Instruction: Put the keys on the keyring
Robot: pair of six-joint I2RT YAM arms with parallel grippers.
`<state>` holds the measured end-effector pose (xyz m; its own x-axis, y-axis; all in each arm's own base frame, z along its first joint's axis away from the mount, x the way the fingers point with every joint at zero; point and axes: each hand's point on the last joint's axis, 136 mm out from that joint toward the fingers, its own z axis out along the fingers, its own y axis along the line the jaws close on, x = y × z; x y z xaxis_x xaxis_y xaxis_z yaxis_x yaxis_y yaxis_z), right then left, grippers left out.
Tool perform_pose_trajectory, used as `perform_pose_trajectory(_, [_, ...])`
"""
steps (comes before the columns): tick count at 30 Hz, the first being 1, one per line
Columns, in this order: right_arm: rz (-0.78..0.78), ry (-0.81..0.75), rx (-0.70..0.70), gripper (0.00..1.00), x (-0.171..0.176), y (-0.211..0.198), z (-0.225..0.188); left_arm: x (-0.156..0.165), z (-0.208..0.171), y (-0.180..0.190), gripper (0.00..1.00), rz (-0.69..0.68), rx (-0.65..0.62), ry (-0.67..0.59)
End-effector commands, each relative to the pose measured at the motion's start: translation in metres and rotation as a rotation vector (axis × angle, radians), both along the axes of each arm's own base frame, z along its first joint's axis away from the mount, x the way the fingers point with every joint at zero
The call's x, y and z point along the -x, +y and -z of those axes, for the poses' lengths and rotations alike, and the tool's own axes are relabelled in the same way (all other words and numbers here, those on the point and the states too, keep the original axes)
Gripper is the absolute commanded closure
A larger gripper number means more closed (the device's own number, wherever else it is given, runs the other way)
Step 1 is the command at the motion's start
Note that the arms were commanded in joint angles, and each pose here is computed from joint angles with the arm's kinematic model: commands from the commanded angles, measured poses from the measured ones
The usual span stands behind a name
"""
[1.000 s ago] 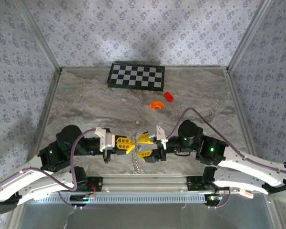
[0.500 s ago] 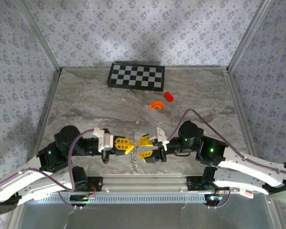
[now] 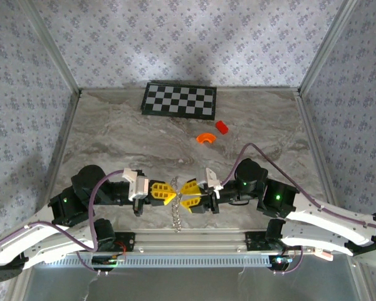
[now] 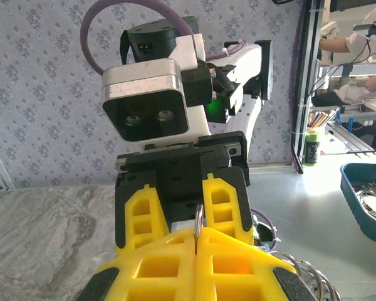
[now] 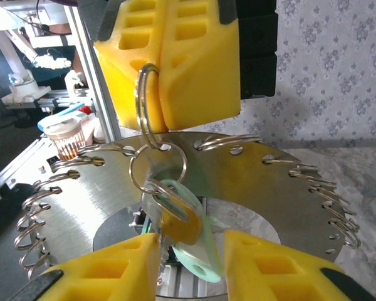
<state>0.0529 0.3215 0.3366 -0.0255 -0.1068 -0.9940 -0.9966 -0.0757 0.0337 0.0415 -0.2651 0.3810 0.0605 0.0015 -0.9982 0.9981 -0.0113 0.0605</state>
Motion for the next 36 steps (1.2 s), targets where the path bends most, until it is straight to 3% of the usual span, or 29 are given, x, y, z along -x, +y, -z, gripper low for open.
perform_pose_trajectory(1, [-0.029,-0.008,-0.016,0.69,0.0041,0.0005,-0.0015,0.0063,-0.0271,0.0049,1.0,0.024,0.088,-0.036])
perform_pose_trajectory(15, [-0.074,-0.004,-0.009,0.7,0.0117,0.002,-0.0009,0.0051,-0.0273,0.0054,1.0,0.015,0.086,-0.042])
perform_pose_trajectory(17, [-0.082,-0.004,-0.005,0.63,0.0127,0.0025,-0.0005,0.005,-0.0277,0.0057,1.0,0.014,0.086,-0.044])
perform_pose_trajectory(20, [-0.084,-0.006,-0.004,0.61,0.0124,0.0035,-0.0002,0.0041,-0.0271,0.0047,1.0,0.012,0.081,-0.043])
perform_pose_trajectory(36, [-0.051,0.009,-0.016,0.76,0.007,0.0017,0.0013,0.0035,-0.0289,0.0022,1.0,0.015,0.09,-0.045])
